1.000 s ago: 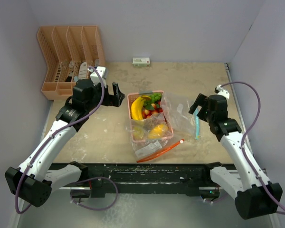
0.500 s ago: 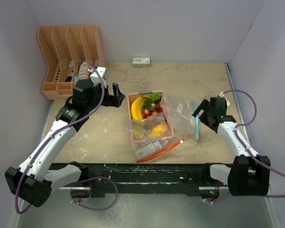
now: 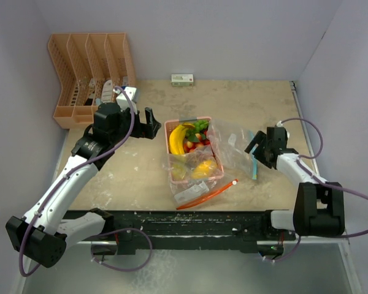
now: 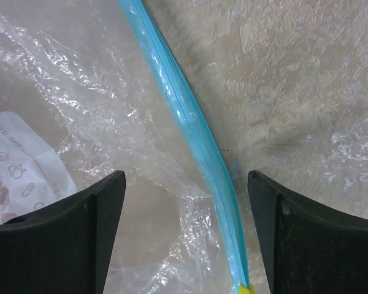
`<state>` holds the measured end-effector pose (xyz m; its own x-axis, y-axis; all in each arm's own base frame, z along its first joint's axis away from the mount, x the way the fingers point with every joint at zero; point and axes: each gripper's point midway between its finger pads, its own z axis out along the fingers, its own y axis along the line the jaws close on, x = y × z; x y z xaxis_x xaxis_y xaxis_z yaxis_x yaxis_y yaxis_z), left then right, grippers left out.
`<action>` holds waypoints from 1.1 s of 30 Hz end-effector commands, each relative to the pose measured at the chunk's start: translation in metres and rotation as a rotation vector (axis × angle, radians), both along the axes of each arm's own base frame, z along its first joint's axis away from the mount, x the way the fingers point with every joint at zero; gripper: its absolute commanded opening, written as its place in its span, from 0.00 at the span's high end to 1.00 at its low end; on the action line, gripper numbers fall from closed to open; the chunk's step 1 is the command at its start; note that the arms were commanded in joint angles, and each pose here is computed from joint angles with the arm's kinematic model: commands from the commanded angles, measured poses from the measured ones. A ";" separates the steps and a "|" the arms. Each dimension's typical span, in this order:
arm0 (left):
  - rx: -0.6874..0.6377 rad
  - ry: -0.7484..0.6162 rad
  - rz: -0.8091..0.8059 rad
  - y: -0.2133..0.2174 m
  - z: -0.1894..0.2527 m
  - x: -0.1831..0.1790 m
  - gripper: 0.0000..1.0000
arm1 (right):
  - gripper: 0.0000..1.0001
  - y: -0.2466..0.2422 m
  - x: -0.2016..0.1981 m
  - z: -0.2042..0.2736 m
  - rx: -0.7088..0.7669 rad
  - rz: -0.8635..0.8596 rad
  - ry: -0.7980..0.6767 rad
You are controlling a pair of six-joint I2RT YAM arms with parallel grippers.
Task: Place the food in the zip-top bag and seal the zipper
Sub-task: Pick up the zipper food storage bag from the bin.
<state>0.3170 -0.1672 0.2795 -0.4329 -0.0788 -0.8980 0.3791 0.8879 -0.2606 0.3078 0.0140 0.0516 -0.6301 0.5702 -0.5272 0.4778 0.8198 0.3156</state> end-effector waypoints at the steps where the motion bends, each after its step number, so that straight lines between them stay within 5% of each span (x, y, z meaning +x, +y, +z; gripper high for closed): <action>1: -0.010 -0.066 -0.008 0.000 0.020 -0.001 0.01 | 0.19 0.002 0.011 -0.006 0.011 0.004 -0.011; 4: -0.008 -0.067 -0.005 0.002 0.020 -0.001 0.01 | 0.29 0.000 0.014 -0.010 0.002 -0.003 -0.003; 7: -0.007 -0.071 -0.004 0.002 0.022 -0.001 0.01 | 0.51 -0.002 0.015 -0.012 -0.007 -0.006 -0.006; 11: -0.003 -0.075 0.000 0.003 0.022 -0.002 0.01 | 1.00 -0.013 0.012 -0.008 -0.056 -0.056 -0.003; 21: -0.004 -0.067 -0.001 0.003 0.019 -0.001 0.01 | 1.00 -0.063 -0.012 0.039 -0.203 -0.357 -0.106; 33: -0.009 -0.068 0.002 0.003 0.020 -0.002 0.01 | 1.00 -0.046 -0.003 0.100 -0.133 -0.257 -0.327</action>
